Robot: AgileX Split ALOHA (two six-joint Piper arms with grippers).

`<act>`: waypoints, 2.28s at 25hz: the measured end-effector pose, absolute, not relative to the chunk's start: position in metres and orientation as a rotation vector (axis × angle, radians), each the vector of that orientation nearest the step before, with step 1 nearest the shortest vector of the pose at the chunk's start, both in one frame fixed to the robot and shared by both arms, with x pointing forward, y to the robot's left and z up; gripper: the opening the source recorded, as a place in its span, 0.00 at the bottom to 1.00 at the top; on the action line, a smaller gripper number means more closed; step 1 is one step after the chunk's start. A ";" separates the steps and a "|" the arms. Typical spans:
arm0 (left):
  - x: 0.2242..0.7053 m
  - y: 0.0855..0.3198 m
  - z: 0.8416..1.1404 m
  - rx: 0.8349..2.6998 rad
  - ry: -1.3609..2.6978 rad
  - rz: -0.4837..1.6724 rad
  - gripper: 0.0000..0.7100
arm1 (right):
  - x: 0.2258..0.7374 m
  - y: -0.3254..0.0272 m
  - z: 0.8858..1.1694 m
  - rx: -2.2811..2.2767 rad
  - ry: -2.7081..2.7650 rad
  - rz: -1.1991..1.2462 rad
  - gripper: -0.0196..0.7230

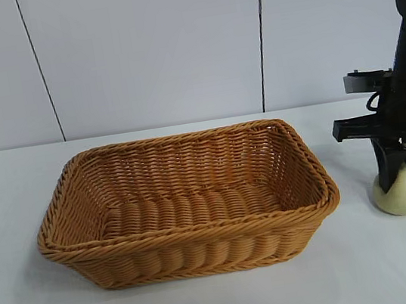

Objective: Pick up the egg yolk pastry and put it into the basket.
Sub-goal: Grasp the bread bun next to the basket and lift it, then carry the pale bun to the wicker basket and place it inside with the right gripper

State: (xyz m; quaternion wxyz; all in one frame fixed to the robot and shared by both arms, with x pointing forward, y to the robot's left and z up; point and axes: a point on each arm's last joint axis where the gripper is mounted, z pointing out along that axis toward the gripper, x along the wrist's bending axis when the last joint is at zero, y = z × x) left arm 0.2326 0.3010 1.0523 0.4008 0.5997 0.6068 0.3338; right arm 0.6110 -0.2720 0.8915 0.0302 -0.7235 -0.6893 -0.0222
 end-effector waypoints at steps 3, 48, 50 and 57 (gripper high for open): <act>0.233 0.301 1.052 1.516 1.535 0.844 0.95 | 0.609 -0.272 0.900 -2.228 -2.126 -0.070 0.23; 0.233 0.301 1.052 1.516 1.535 0.844 0.95 | 0.596 -0.040 0.939 -1.736 -2.602 -0.451 0.26; 0.233 0.301 1.052 1.516 1.535 0.844 0.95 | 0.597 -0.039 0.935 -1.736 -2.605 -0.444 0.33; 0.233 0.301 1.052 1.516 1.535 0.844 0.95 | 0.602 -0.037 0.955 -1.718 -2.627 -0.415 0.92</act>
